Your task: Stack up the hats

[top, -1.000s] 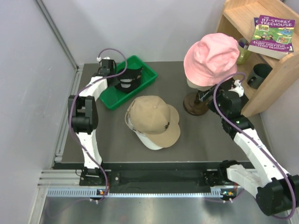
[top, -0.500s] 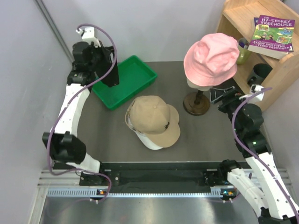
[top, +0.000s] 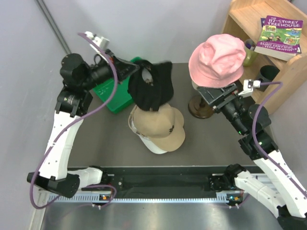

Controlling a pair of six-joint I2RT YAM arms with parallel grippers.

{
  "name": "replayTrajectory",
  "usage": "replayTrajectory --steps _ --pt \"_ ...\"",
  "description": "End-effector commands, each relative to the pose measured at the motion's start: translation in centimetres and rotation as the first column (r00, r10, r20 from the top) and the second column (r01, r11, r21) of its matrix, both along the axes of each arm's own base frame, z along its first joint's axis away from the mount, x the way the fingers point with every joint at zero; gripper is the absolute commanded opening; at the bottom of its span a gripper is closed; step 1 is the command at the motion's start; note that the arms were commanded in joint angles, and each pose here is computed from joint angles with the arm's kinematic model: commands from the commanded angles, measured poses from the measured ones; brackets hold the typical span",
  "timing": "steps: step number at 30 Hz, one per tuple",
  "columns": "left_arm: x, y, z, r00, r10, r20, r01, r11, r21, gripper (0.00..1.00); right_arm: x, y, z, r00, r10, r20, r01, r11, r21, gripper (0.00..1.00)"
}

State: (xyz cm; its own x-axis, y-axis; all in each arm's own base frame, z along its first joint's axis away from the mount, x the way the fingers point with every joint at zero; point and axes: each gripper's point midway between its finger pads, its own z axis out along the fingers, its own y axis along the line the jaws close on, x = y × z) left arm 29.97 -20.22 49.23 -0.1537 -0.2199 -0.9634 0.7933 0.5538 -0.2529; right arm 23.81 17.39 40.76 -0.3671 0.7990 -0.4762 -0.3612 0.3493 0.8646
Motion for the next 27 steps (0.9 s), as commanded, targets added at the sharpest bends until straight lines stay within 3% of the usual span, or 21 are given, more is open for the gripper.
replayTrajectory --steps 1,7,13,21,27 --pt "-5.5 -3.5 0.8 0.992 -0.126 0.008 0.125 0.992 0.035 0.0 -3.1 2.2 5.9 0.988 0.151 0.045 -0.157 0.956 0.248 0.84" --pt "-9.2 -6.0 1.1 0.982 -0.188 0.016 0.187 0.981 0.052 0.0 -5.2 5.2 5.2 0.946 0.32 -0.051 -0.263 0.852 0.452 0.86" --pt "-11.3 -7.6 1.4 0.967 -0.252 0.03 0.25 0.967 0.057 0.0 -6.3 7.5 2.1 0.895 0.411 -0.173 -0.261 0.797 0.544 0.87" --pt "-13.4 -8.2 1.2 0.936 -0.352 0.022 0.349 0.933 0.082 0.0 -6.5 6.4 -0.9 0.883 0.396 -0.25 -0.16 0.757 0.634 0.87" --pt "-13.5 -7.4 0.4 0.944 -0.331 0.004 0.328 0.936 0.131 0.0 -7.0 4.8 -0.6 0.886 0.394 -0.245 -0.137 0.726 0.674 0.87"
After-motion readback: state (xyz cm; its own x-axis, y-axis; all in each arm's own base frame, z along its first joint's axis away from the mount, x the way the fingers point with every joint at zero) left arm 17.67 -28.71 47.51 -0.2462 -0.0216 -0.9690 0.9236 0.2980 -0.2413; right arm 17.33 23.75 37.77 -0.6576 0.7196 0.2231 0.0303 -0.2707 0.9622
